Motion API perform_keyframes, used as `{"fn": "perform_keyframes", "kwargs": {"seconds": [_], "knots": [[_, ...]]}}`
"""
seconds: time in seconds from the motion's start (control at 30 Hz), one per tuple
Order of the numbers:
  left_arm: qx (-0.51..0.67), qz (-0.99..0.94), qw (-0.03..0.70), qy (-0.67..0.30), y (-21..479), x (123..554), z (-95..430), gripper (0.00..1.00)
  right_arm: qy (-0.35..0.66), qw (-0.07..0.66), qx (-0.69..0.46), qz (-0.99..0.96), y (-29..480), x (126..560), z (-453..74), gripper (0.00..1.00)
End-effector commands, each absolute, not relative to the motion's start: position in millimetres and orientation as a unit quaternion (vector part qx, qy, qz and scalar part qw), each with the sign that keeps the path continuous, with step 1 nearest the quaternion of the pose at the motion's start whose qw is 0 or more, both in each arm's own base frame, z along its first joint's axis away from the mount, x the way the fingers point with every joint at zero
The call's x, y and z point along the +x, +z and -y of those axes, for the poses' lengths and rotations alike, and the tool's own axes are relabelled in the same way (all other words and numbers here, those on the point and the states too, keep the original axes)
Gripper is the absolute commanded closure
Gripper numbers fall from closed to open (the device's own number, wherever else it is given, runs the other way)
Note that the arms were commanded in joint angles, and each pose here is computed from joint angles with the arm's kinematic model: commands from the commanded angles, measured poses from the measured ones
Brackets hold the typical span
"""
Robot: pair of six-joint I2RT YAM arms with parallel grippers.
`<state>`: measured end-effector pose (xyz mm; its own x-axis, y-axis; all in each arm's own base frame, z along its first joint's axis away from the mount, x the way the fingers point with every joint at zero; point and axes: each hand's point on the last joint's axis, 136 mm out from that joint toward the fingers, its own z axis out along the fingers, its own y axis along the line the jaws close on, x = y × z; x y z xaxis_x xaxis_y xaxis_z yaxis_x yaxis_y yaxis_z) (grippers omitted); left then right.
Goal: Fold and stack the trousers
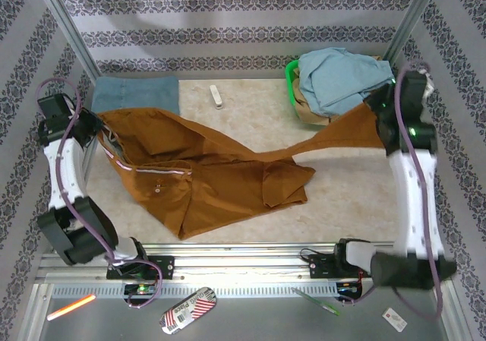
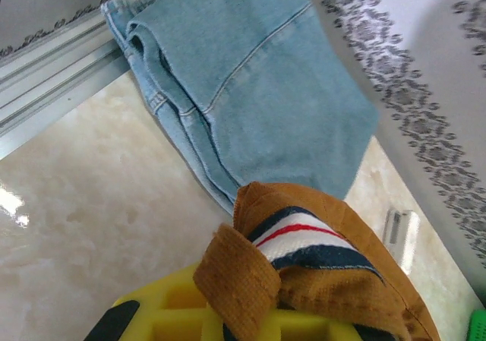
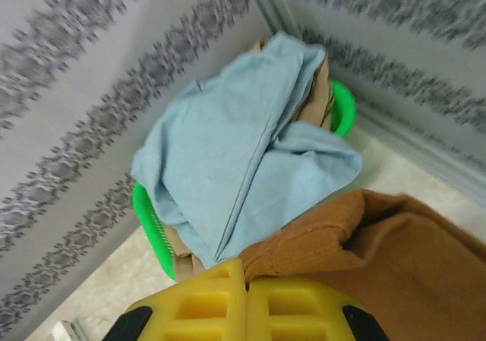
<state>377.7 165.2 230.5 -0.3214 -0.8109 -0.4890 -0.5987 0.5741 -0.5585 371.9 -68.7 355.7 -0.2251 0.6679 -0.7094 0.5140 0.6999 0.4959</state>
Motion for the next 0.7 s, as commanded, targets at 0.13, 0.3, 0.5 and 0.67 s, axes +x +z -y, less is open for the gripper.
{"fn": "perform_keyframes", "kwargs": {"seconds": [0.13,0.3,0.5,0.67], "knots": [[-0.452,-0.783,0.4,-0.151,228,434,-206,1.0,0.114,0.457,0.39,-0.791,327,472,59,1.0],[-0.448,-0.804,0.361,-0.153,195,467,-222,1.0,0.105,0.42,0.41,-0.803,296,524,62,0.97],[-0.443,-0.819,0.315,-0.186,163,495,-224,0.39,0.108,0.405,0.395,-0.817,294,574,60,0.5],[-0.435,-0.828,0.311,-0.167,185,482,-217,0.01,0.093,0.371,0.338,-0.86,299,562,34,0.41]]}}
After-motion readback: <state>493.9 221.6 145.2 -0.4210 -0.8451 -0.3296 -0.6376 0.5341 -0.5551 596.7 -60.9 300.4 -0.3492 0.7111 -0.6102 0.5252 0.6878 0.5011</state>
